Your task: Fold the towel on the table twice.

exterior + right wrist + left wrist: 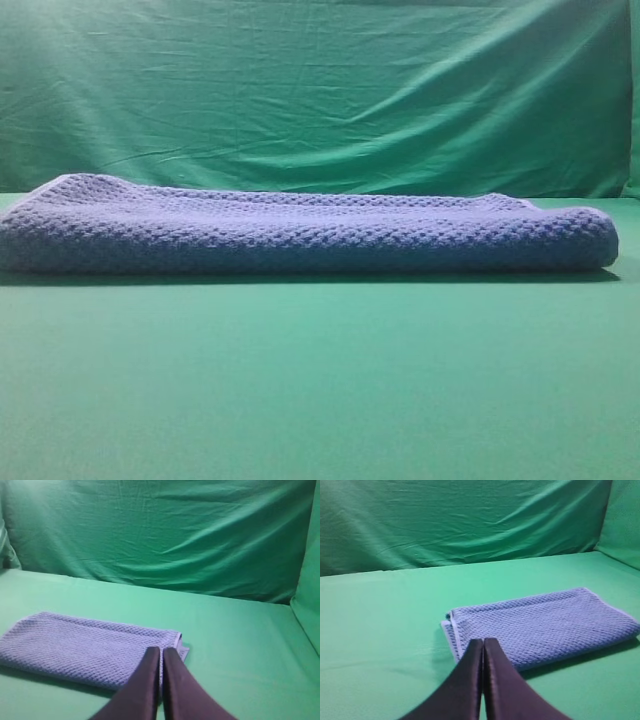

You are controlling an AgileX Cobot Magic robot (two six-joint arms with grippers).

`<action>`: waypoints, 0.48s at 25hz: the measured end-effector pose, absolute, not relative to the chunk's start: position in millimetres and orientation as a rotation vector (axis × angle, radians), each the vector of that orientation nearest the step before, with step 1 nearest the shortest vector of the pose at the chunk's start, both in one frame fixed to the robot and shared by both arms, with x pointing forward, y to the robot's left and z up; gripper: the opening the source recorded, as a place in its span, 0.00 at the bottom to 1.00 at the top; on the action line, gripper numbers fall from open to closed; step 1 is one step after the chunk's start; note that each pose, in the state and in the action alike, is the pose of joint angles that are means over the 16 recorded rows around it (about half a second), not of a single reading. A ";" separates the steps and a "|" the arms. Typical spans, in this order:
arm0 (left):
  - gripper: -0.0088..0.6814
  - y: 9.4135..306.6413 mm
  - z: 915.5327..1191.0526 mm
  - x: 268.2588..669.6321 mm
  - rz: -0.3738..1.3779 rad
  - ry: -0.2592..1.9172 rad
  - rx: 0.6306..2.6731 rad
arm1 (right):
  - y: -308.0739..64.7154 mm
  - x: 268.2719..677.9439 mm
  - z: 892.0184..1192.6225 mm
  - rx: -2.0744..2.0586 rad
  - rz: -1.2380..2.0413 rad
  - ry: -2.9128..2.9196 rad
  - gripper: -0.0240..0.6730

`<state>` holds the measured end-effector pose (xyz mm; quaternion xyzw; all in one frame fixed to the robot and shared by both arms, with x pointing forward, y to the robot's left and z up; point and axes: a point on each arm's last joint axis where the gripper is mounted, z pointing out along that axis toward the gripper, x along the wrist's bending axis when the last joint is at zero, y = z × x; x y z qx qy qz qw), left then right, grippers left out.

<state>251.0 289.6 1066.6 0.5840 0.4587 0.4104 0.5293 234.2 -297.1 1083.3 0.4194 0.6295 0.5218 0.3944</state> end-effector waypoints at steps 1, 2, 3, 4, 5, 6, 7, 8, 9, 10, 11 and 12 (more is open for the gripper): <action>0.01 290.3 1063.3 253.7 0.996 1.096 1.394 | -296.1 238.4 1078.3 1.061 1.320 1.594 0.03; 0.01 290.8 1059.6 256.5 1.011 1.097 1.394 | -295.0 242.8 1072.9 1.059 1.316 1.592 0.03; 0.01 291.2 1055.4 259.4 1.024 1.099 1.395 | -293.9 247.0 1067.1 1.058 1.313 1.591 0.03; 0.01 291.5 1050.8 262.3 1.034 1.101 1.397 | -292.8 251.1 1061.1 1.058 1.310 1.591 0.03; 0.01 291.7 1045.9 265.2 1.043 1.103 1.399 | -291.7 255.1 1054.9 1.058 1.307 1.591 0.03; 0.01 291.9 1040.8 267.9 1.049 1.106 1.401 | -290.6 258.8 1048.6 1.060 1.305 1.592 0.03; 0.01 291.9 1035.7 270.6 1.054 1.109 1.403 | -289.7 262.1 1042.5 1.061 1.303 1.593 0.03; 0.01 291.9 1030.4 273.1 1.057 1.112 1.405 | -288.8 265.1 1036.7 1.062 1.301 1.595 0.03; 0.01 291.9 1025.3 275.3 1.057 1.117 1.408 | -288.0 267.7 1031.0 1.065 1.298 1.597 0.03; 0.01 291.8 1020.4 277.3 1.057 1.121 1.411 | -287.3 270.0 1025.8 1.067 1.295 1.600 0.03; 0.01 291.7 1015.7 279.0 1.055 1.126 1.414 | -286.8 271.9 1020.8 1.071 1.292 1.605 0.03; 0.01 291.6 1011.6 280.4 1.053 1.131 1.417 | -286.3 273.5 1016.3 1.075 1.288 1.610 0.03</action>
